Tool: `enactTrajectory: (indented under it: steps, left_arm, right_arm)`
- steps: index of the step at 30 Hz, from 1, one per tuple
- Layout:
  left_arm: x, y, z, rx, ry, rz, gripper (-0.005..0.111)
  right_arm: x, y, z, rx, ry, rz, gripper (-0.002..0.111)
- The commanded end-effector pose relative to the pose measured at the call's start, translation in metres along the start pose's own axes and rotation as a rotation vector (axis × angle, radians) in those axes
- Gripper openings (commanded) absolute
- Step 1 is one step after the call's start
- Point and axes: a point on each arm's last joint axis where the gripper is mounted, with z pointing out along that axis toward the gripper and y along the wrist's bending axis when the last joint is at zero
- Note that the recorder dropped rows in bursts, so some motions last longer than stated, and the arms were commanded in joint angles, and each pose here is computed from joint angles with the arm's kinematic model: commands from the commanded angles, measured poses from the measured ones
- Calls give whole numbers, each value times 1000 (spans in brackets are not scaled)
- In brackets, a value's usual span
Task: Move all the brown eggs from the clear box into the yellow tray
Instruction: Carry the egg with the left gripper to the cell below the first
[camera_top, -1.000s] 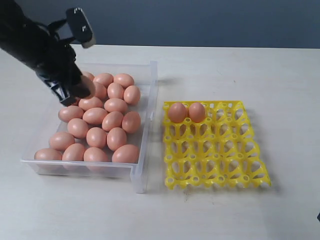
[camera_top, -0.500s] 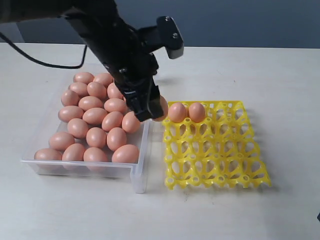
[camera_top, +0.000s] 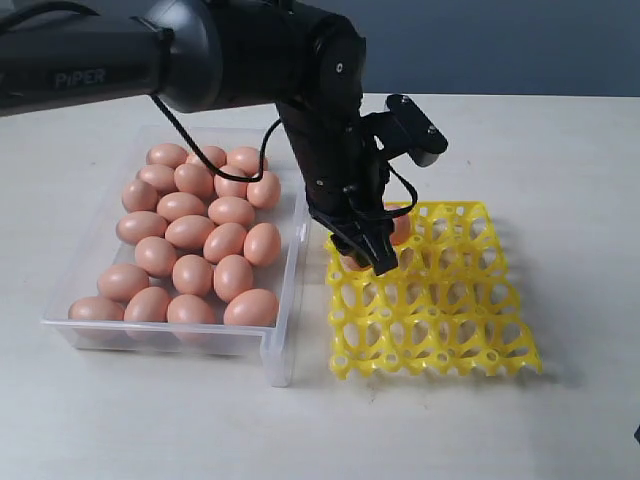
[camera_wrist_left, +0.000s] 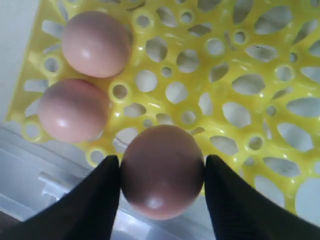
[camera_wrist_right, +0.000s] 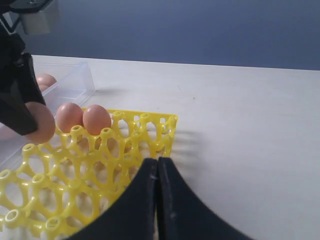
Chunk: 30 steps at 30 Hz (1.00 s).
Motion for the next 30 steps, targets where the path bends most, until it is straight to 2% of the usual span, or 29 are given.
enactTrajectory:
  steps: [1,6,28,30]
  left_arm:
    - [-4,7,11,-60,22,-58,1]
    - [-7,6,19,-36,-8,-78,1]
    - [1,6,43,-20,87,-81,1]
    - [1,6,43,-20,87,-81,4]
  right_arm:
    - [-2,0,0,-1,-14,-2,1]
    - [-2,0,0,-1,-14,-2,1]
    - [-2,0,0,-1,-14,-2,1]
    - [-2,0,0,-1,-14,-2,1]
